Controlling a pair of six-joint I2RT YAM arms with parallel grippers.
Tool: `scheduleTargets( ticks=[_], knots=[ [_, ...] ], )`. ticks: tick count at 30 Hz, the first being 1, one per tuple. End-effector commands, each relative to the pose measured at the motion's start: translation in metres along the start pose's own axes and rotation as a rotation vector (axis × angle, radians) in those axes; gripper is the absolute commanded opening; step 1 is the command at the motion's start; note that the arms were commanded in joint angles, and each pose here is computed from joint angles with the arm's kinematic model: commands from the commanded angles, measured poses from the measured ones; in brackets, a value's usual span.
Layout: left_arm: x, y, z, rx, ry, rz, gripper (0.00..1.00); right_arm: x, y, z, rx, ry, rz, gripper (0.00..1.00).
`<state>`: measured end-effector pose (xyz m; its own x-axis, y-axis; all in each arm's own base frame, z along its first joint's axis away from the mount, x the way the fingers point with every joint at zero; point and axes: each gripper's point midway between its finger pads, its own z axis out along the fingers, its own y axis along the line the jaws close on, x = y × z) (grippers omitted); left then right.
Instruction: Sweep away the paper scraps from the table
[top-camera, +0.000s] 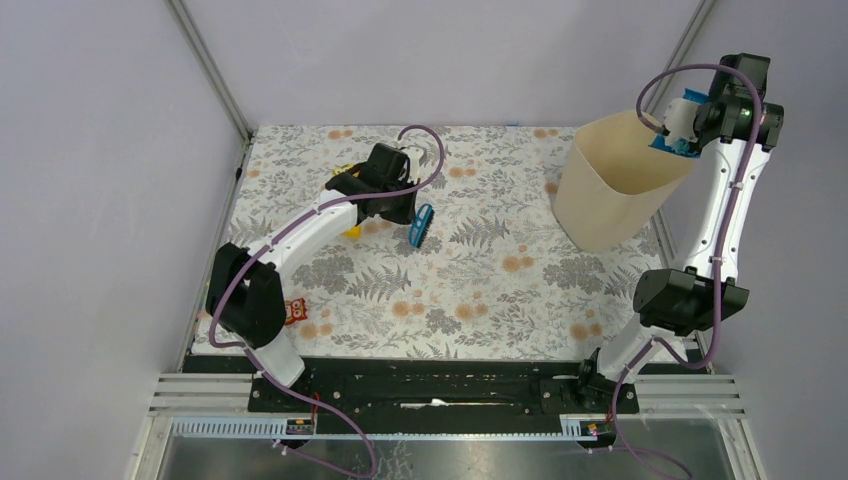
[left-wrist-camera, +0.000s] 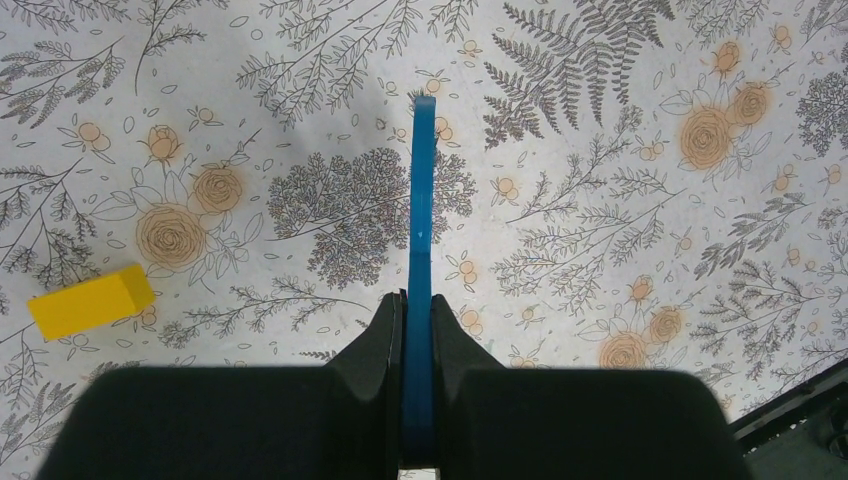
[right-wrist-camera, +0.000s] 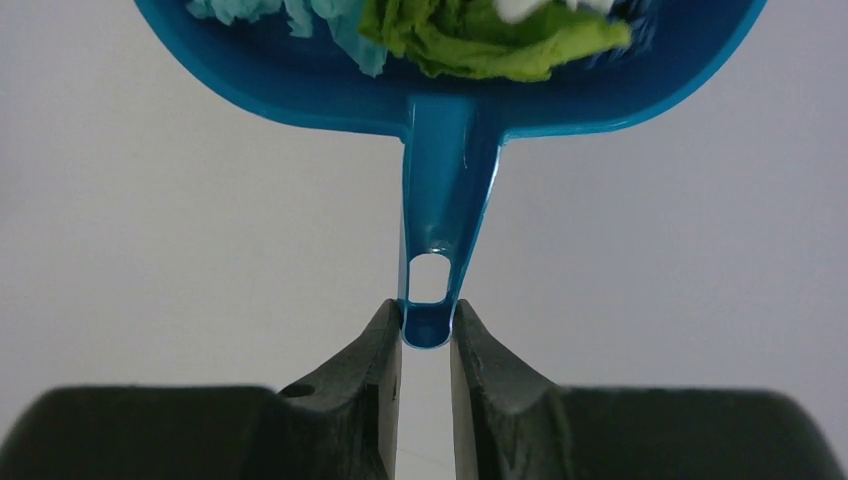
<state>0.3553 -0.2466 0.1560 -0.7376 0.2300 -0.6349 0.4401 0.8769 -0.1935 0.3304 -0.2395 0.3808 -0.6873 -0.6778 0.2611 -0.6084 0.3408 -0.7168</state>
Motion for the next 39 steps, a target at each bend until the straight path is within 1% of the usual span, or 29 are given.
scheduleTargets(
  ticks=[1, 3, 7, 12, 15, 19, 22, 24, 27, 29, 30, 32, 36, 37, 39],
  knots=[
    [-0.015, -0.004, 0.000, 0.026, -0.039, 0.006, 0.00, 0.014, -0.049, -0.019, 0.178, 0.096, -0.238, 0.01],
    [-0.014, -0.005, 0.002, 0.032, -0.033, 0.004, 0.00, 0.014, -0.065, -0.023, 0.250, 0.128, -0.355, 0.01],
    [-0.014, -0.008, 0.002, 0.048, -0.028, 0.003, 0.00, 0.001, -0.099, -0.038, 0.443, 0.174, -0.524, 0.00],
    [-0.013, -0.008, 0.002, 0.047, -0.027, 0.005, 0.00, -0.022, -0.107, -0.045, 0.592, 0.182, -0.679, 0.00],
    [-0.014, -0.008, 0.001, 0.050, -0.028, 0.004, 0.00, -0.030, -0.102, -0.047, 0.593, 0.172, -0.683, 0.00],
    [-0.014, -0.009, 0.000, 0.051, -0.031, 0.008, 0.00, -0.027, -0.096, -0.044, 0.560, 0.173, -0.651, 0.00],
    [-0.015, -0.009, 0.000, 0.052, -0.032, 0.004, 0.00, -0.023, -0.093, -0.045, 0.535, 0.167, -0.615, 0.00],
    [-0.014, -0.009, 0.000, 0.052, -0.030, 0.003, 0.00, -0.022, -0.088, -0.045, 0.515, 0.137, -0.585, 0.00],
    [-0.015, -0.009, 0.000, 0.052, -0.032, 0.004, 0.00, -0.019, -0.088, -0.050, 0.524, 0.093, -0.498, 0.00],
    [-0.015, -0.010, -0.001, 0.056, -0.033, 0.001, 0.00, -0.025, -0.096, -0.059, 0.571, 0.005, -0.397, 0.00],
    [-0.016, -0.012, -0.003, 0.064, -0.031, 0.000, 0.00, -0.029, -0.097, -0.062, 0.597, -0.068, -0.289, 0.00],
    [-0.019, -0.018, -0.007, 0.094, -0.040, -0.002, 0.00, -0.033, -0.090, -0.066, 0.603, -0.177, -0.126, 0.00],
    [-0.025, -0.019, -0.010, 0.102, -0.070, -0.008, 0.00, -0.045, -0.059, -0.078, 0.498, -0.379, 0.106, 0.00],
    [-0.027, -0.021, -0.011, 0.107, -0.076, -0.011, 0.00, -0.051, -0.051, -0.084, 0.465, -0.427, 0.140, 0.00],
    [-0.032, -0.027, -0.015, 0.133, -0.088, -0.026, 0.00, -0.068, -0.024, -0.096, 0.334, -0.558, 0.181, 0.00]
  ],
)
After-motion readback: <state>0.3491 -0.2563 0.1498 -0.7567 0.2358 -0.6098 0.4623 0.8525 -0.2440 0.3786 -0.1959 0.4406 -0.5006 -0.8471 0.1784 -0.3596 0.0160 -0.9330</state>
